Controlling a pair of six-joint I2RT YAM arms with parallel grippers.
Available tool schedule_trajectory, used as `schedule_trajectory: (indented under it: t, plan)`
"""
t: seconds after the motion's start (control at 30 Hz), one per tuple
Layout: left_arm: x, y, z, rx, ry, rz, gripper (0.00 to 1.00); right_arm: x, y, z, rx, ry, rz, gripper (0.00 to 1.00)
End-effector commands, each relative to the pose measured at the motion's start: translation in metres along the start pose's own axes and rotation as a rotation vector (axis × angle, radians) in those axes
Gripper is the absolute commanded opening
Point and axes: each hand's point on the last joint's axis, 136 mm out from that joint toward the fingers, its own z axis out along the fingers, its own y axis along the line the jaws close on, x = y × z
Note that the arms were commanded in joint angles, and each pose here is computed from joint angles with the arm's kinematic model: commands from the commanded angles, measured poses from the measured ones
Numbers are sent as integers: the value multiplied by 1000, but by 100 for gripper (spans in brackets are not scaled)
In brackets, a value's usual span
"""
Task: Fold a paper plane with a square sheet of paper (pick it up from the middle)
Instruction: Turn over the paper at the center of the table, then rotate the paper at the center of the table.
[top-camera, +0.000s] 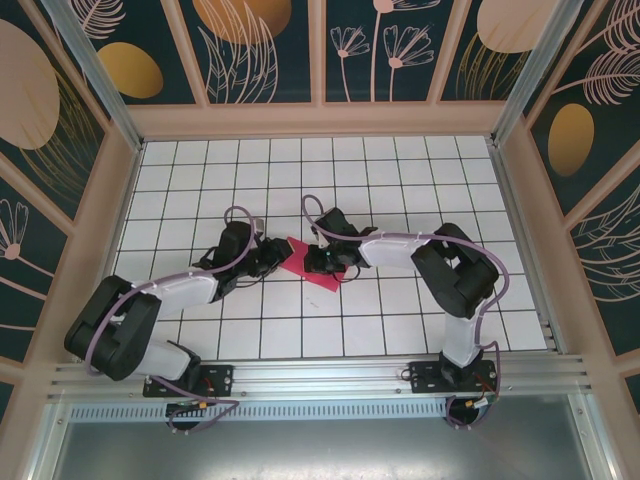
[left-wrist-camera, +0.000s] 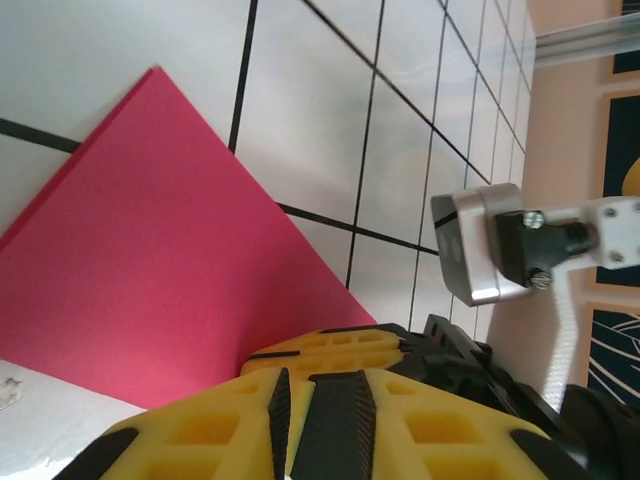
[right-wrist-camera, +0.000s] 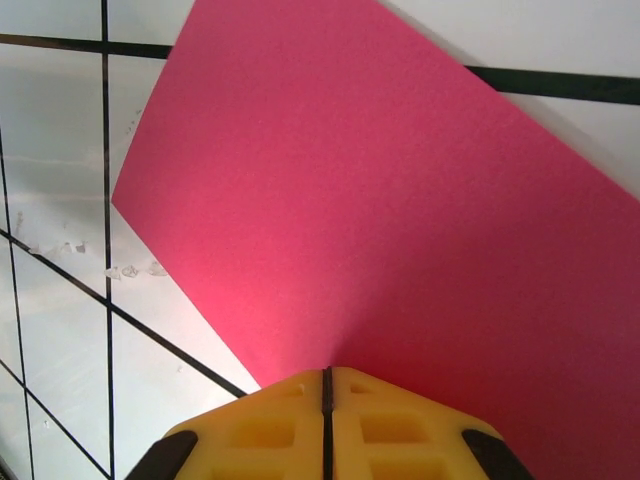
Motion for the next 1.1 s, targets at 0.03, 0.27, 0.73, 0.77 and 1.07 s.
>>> schedule_trajectory:
  t: [0.03, 0.27, 0.73, 0.77, 1.07]
  plan:
    - [1, 1, 21, -4, 37, -6, 21, 4, -13, 5, 42, 1, 17, 10]
    - [8, 42, 37, -104, 47, -51, 14, -7, 31, -27, -111, -53, -27, 11]
    - [12, 50, 37, -121, 57, -34, 15, 25, 19, 0, -144, 60, 1, 11]
    - [12, 51, 37, -123, 56, -35, 15, 27, 13, 4, -126, 70, 13, 11]
    - [11, 52, 36, -135, 55, -21, 16, 38, -3, 5, -56, 94, 13, 13]
